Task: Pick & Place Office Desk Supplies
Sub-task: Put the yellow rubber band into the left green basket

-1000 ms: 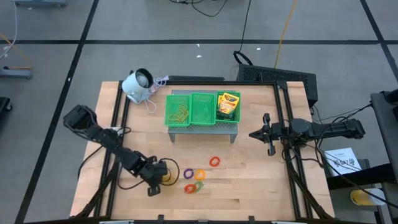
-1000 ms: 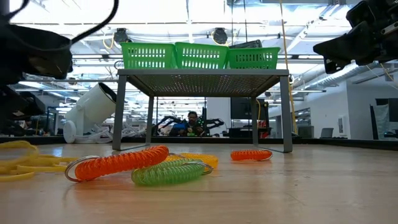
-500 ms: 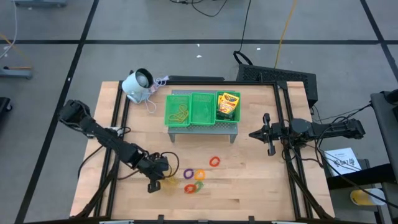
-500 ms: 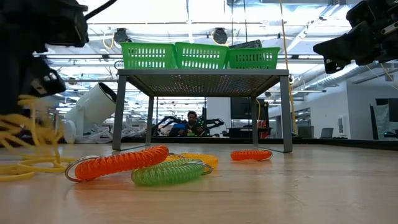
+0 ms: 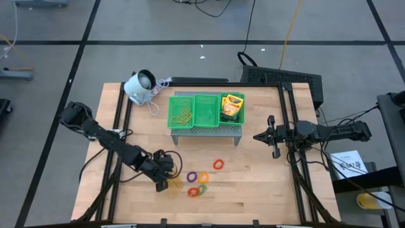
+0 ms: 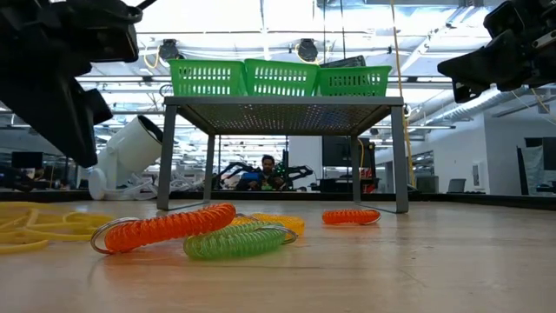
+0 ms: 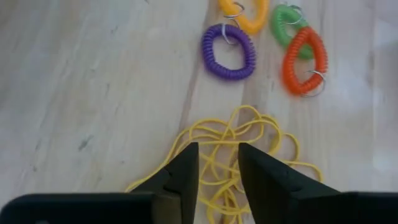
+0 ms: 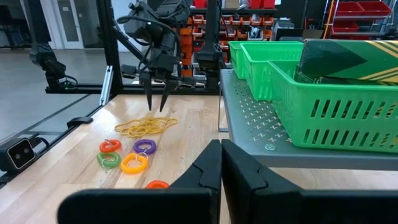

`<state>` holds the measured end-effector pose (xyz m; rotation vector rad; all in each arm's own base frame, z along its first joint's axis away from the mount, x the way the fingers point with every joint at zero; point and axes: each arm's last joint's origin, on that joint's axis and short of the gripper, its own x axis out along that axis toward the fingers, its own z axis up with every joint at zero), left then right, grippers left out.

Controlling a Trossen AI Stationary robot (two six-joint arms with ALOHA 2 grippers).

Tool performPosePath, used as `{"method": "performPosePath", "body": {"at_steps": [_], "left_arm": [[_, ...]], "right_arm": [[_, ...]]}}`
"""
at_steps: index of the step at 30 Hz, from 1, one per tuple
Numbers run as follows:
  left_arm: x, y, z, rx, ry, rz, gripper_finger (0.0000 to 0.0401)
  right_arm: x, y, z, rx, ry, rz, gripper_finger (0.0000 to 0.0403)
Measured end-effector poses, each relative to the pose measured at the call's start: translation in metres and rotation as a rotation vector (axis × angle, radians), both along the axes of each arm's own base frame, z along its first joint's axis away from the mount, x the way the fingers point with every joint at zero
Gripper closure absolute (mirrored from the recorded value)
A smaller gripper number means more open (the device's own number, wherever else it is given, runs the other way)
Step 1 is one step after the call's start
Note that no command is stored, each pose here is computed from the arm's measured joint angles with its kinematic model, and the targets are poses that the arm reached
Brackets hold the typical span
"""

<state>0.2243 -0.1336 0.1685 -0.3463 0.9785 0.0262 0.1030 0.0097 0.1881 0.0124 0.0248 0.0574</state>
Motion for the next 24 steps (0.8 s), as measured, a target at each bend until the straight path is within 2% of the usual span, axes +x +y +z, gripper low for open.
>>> {"method": "performPosePath", "body": {"at_steps": [6,13,18,24], "left_arm": [[-0.001,-0.002,0.000,-0.007,0.001,0.000,0.0260],[-0.004,-0.006,0.000,-0.036,0.008,0.025,0.0258],[-0.001,-0.007,-0.009,-0.069,0.047,0.102,0.0258],[0.005,-0.011,-0.022,-0.071,0.061,0.097,0.0258]], "right_arm": [[0.000,0.000,0.000,0.000,0.000,0.000,0.0403],[0.000,0.000,0.000,0.000,0.000,0.000,0.0403],[0.000,0.000,0.000,0.000,0.000,0.000,0.0403],[0.000,0.000,0.000,0.000,0.000,0.000,0.0403]]}}
